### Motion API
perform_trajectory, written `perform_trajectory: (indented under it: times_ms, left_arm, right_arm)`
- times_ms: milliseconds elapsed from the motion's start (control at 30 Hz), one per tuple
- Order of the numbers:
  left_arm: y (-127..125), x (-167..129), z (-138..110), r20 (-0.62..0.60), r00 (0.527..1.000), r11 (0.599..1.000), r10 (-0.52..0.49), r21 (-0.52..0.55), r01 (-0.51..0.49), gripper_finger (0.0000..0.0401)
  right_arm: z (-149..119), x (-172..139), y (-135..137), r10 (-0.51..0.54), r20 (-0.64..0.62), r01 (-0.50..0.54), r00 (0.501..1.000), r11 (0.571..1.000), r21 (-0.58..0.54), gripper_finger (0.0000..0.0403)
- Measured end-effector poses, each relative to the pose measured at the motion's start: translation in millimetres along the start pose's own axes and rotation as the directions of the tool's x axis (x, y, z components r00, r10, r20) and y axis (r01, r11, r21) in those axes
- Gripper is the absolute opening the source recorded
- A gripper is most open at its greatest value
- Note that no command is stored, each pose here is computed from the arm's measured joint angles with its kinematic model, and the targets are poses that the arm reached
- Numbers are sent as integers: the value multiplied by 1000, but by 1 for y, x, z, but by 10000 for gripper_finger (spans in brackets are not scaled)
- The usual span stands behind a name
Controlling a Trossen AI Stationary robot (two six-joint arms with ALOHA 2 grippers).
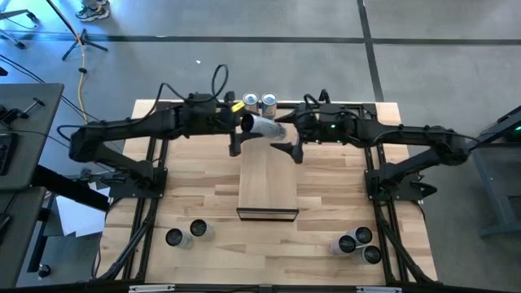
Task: Place canned beverage on shelf
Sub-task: Put the top white pink soda can on the shelf
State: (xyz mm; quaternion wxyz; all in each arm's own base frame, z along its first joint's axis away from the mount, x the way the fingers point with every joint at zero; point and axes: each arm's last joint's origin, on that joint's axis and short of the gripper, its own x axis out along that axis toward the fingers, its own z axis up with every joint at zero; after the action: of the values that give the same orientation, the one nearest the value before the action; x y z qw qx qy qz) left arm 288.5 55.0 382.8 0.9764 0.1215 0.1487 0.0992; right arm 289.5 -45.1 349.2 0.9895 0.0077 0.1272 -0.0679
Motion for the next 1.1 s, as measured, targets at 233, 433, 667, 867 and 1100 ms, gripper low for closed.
perform_trajectory:
  times_ms: [233, 433, 667, 867, 1100]
  left_arm:
    - [-1, 5, 2, -44, 999, 1000, -27, 2, 27, 221]
    - [-1, 5, 1, -48, 998, 1000, -27, 2, 27, 221]
    - [-1, 6, 1, -50, 998, 1000, -27, 1, 27, 221]
    - [-1, 6, 0, -59, 998, 1000, -28, 2, 28, 221]
    - [-1, 6, -1, -76, 997, 1000, -27, 2, 28, 221]
  right_arm:
    - [-8, 9, -4, -75, -46, 71, 996, 993, -90, 394]
    - [-8, 9, -10, -88, -45, 83, 995, 992, -93, 394]
    - [-13, 21, -11, -21, -49, 17, 999, 997, -78, 394]
    - [-15, 34, -11, -21, -12, 20, 1000, 997, -74, 394]
    - [-15, 34, -11, -21, -7, 20, 1000, 998, -60, 393]
